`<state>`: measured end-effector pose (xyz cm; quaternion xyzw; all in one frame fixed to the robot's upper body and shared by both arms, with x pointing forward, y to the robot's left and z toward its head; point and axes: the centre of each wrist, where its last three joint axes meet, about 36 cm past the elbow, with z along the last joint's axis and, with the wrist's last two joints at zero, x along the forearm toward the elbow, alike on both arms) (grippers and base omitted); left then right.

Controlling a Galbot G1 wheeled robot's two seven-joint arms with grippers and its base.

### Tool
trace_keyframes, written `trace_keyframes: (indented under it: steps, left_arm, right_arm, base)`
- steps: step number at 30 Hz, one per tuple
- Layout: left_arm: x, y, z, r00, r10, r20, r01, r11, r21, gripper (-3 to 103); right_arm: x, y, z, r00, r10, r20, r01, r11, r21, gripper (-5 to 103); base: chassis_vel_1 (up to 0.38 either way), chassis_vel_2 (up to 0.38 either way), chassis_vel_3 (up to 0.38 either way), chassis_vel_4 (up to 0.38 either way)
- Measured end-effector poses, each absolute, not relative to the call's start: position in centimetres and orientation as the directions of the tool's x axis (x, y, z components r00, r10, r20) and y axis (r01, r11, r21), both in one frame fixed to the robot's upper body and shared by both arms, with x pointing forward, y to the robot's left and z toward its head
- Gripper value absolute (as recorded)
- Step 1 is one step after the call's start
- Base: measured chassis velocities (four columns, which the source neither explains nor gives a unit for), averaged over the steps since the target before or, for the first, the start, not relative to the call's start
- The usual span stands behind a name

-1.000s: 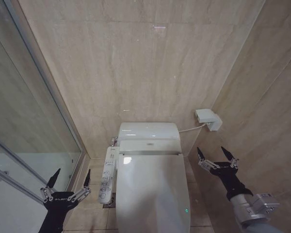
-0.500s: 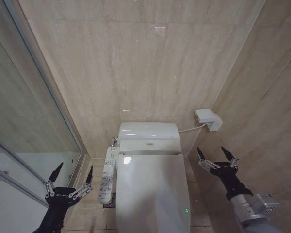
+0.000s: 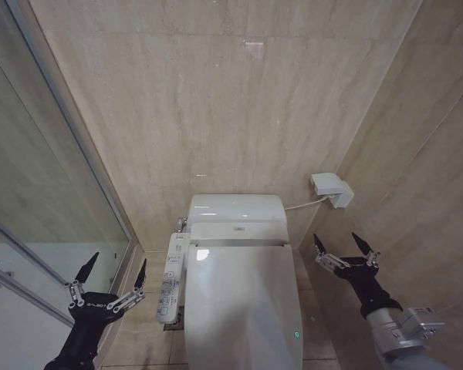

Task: Open the toilet lid, clean the toilet bowl with a toilet brush, close the toilet lid, and flush.

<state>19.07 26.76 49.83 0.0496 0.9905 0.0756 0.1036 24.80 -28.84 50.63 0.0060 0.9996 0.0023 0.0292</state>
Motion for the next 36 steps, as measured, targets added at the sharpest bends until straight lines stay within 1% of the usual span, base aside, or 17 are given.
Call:
trace_keyframes:
  steps: [36]
  left_arm:
    - [19.07, 26.76, 49.83, -0.974, 0.113, -0.195, 0.082, 0.984, 0.16, 100]
  right_arm:
    - [24.8, -28.84, 50.63, -0.998, 0.012, -0.058, 0.012, 1.0, 0.005, 100]
  base:
    - [0.002, -0.002, -0.003, 0.002]
